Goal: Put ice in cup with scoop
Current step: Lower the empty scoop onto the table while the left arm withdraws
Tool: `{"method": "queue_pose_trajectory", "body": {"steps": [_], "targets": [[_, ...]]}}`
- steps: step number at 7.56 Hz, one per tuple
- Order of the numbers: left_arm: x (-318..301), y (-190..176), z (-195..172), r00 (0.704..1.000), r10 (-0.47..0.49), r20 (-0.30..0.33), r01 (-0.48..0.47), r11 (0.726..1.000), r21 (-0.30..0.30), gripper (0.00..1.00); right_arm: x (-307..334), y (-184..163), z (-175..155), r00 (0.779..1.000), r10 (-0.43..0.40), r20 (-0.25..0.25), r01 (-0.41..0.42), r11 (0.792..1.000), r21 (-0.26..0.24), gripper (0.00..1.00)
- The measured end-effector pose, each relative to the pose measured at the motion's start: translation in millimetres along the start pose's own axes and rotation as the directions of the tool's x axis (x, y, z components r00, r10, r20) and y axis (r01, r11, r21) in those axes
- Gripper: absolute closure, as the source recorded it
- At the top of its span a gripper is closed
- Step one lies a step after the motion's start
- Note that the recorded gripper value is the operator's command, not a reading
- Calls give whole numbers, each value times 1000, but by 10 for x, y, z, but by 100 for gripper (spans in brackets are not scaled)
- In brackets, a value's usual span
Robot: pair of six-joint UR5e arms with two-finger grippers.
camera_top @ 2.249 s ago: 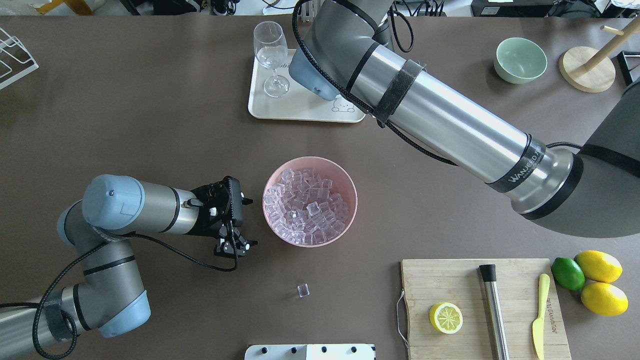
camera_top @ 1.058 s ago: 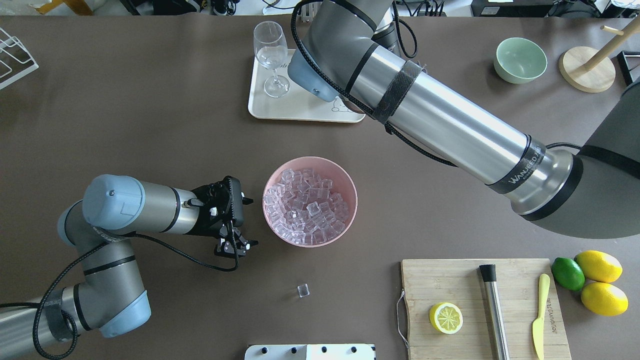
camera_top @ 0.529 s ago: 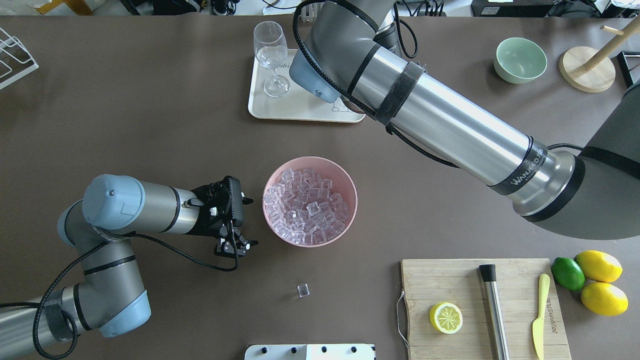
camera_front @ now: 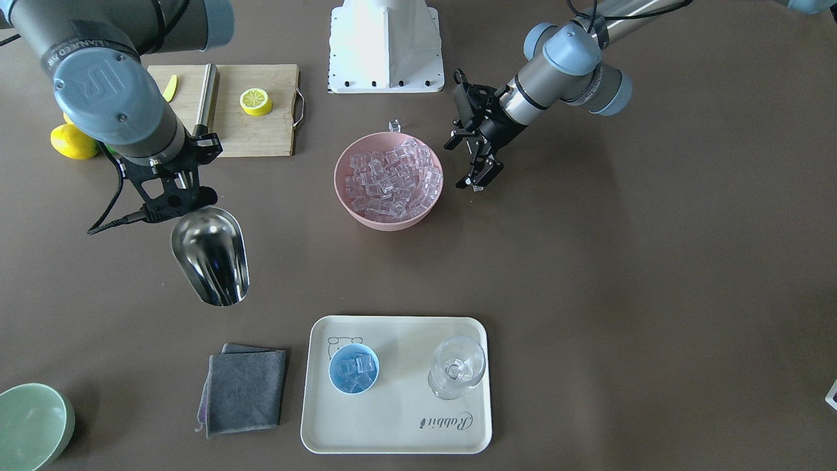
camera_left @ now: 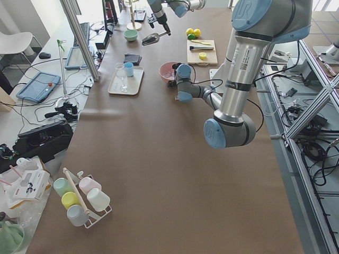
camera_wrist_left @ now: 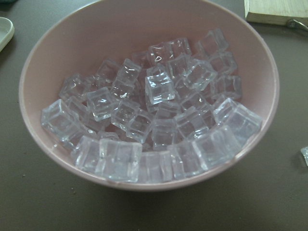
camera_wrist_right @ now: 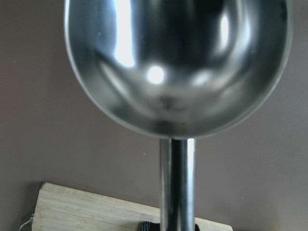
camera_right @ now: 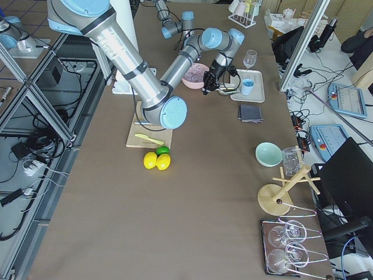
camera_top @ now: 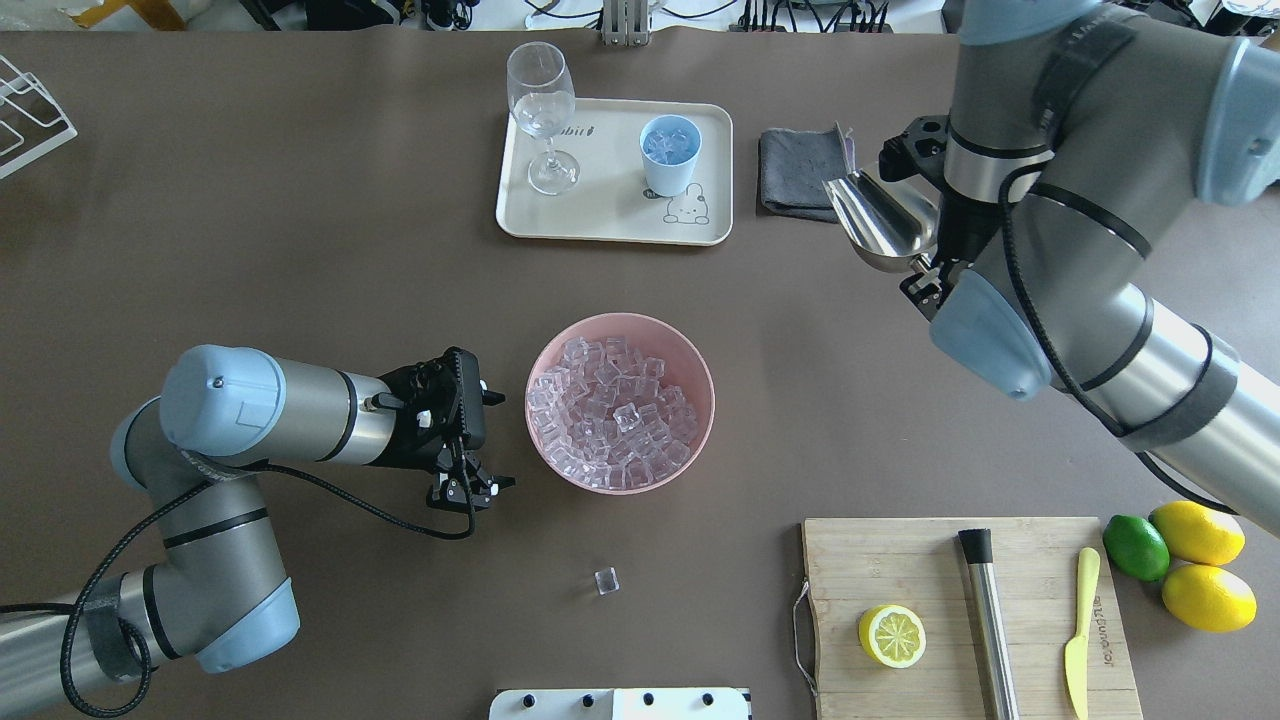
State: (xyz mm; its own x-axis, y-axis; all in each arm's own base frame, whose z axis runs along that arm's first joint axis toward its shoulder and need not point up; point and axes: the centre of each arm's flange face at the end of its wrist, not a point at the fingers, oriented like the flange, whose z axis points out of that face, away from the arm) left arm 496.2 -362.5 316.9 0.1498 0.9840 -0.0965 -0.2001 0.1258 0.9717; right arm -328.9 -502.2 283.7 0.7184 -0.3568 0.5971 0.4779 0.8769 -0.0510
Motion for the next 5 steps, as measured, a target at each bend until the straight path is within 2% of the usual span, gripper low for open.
{"method": "queue_pose_trajectory", "body": {"steps": [1,2,4,5], "targets": [[-17,-7,-18,1000,-1,4,1,1000,0,2,167,207,140,999,42,17,-43,999,33,100],[-45,-19,-72,1000,-10,11,10,1000,-18,2,270,314,239,996,84,35,-86,995,45,100],[-79,40,-447,999,-36,38,39,996,-76,2,351,391,361,977,199,71,-202,978,44,100],[-126,39,-605,997,-50,57,55,993,-101,2,413,458,502,963,247,109,-252,967,34,100]]}}
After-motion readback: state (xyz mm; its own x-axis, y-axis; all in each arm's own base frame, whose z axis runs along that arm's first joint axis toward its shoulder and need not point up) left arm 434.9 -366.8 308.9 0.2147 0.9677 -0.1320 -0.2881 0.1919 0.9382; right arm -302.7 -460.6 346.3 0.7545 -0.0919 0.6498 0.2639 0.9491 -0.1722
